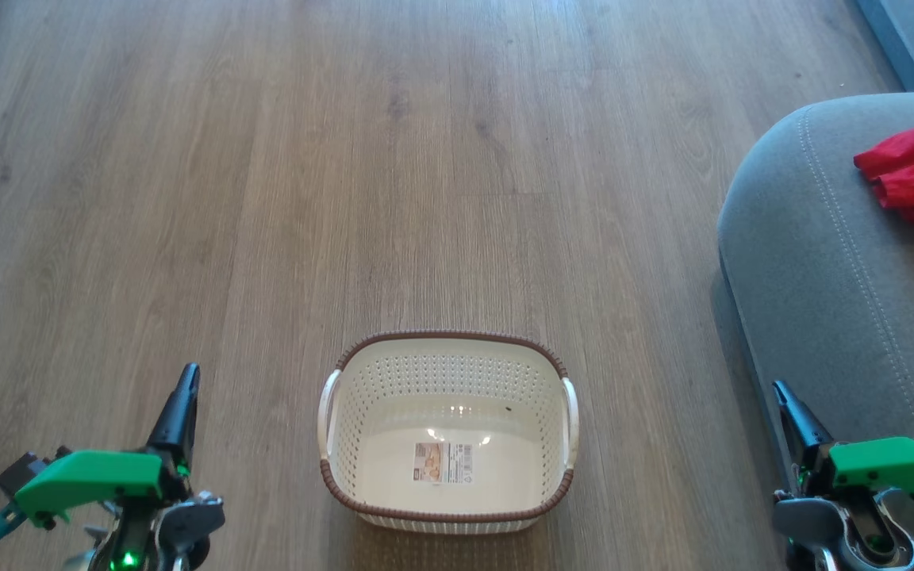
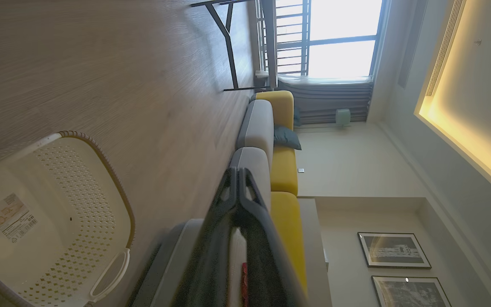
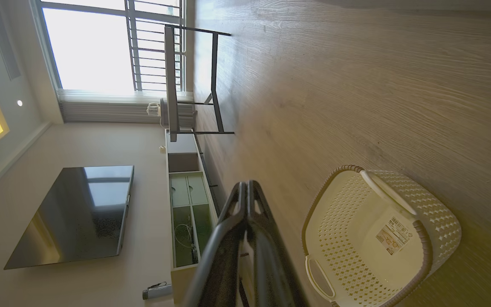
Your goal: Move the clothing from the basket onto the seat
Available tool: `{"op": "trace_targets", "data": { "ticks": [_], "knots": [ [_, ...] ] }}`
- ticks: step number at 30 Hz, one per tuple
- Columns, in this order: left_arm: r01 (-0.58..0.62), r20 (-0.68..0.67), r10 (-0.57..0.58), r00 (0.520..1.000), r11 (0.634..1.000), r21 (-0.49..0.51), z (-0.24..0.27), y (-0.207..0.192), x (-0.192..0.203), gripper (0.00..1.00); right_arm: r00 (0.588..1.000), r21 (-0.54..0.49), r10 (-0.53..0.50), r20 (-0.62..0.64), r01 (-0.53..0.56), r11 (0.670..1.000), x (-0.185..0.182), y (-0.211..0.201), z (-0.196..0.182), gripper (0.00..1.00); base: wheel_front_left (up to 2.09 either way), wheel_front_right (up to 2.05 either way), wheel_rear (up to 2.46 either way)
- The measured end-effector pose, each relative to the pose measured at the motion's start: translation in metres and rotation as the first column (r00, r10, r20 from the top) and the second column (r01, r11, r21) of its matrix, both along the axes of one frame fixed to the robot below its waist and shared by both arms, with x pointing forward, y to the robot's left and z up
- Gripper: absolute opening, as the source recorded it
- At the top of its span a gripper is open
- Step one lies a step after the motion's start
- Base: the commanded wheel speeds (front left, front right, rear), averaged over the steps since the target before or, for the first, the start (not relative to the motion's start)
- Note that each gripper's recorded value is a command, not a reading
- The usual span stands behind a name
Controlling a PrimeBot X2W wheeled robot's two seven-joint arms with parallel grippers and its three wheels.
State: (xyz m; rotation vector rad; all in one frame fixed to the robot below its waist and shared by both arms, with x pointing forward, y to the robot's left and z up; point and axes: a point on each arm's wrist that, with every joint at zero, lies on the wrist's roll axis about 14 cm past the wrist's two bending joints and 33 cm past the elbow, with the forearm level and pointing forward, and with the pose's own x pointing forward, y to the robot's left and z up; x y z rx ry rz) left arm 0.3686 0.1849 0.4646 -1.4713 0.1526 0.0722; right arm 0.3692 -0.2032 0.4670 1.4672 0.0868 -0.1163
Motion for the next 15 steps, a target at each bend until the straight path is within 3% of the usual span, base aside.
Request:
{"op": "trace_targets", "data": {
  "ticks": [9,15],
  "knots": [
    [-0.026,0.034,0.029,0.999,0.996,-0.090,0.0077,0.0040,0.0032,0.00,0.999,0.105,-0.014,0.033,0.010,0.994,0.0041,-0.0013,0.0085,0.00,0.00,0.00,0.00],
    [-0.031,0.040,0.035,0.999,0.995,-0.098,0.0096,0.0052,0.0042,0.00,0.999,0.112,-0.017,0.035,0.013,0.994,0.0041,-0.0018,0.0088,0.00,0.00,0.00,0.00]
  ]
}}
